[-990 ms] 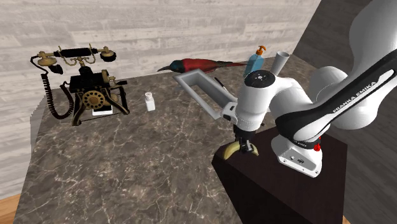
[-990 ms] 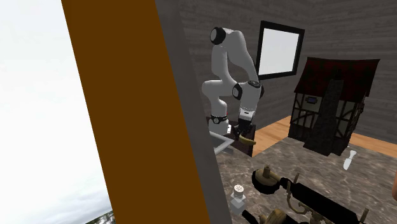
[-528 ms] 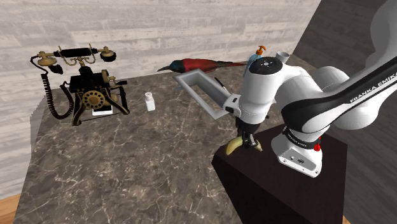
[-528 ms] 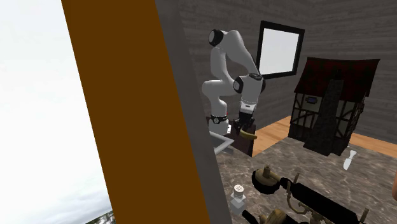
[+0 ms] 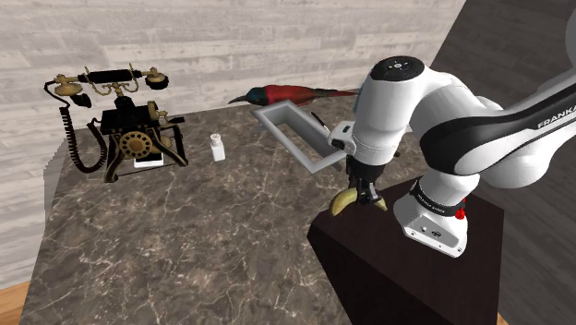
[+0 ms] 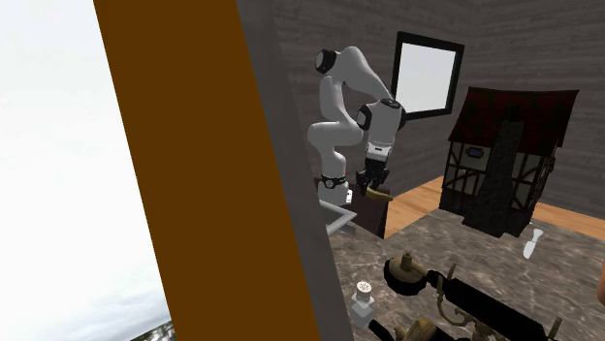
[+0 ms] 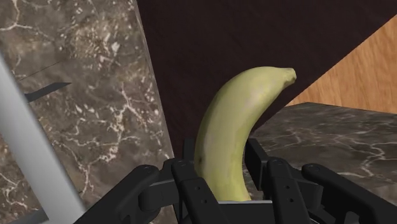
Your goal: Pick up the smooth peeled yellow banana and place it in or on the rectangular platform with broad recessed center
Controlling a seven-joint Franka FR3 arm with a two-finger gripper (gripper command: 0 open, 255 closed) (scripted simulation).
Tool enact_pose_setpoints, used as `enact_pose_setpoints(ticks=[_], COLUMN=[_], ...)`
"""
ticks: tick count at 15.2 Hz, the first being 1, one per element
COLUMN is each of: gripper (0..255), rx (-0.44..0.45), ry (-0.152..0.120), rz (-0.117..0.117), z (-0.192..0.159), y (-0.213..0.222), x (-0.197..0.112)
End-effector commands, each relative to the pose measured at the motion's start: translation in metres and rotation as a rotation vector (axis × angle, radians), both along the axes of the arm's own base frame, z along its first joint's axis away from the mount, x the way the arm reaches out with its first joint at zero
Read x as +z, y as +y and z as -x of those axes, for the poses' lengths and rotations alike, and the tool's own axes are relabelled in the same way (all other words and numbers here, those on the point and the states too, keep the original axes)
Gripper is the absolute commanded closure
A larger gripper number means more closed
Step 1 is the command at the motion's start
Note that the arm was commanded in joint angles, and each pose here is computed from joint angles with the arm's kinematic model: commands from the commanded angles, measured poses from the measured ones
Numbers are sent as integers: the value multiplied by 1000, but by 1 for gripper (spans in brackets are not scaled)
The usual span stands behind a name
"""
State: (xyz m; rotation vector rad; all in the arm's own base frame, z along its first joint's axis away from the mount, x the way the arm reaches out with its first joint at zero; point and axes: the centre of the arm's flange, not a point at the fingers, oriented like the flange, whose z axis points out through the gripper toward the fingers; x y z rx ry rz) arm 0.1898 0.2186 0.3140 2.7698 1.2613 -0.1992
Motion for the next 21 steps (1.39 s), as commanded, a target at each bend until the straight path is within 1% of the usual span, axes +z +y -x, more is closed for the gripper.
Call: enact_pose_setpoints(ticks=[1,10,11,21], gripper=[255,255,255,255], rx=[0,0,0,0], ry=[1,1,1,1], rz=[1,1,1,1], z=[1,1,1,-113], y=[0,0,0,-66], x=[10,58,59,63])
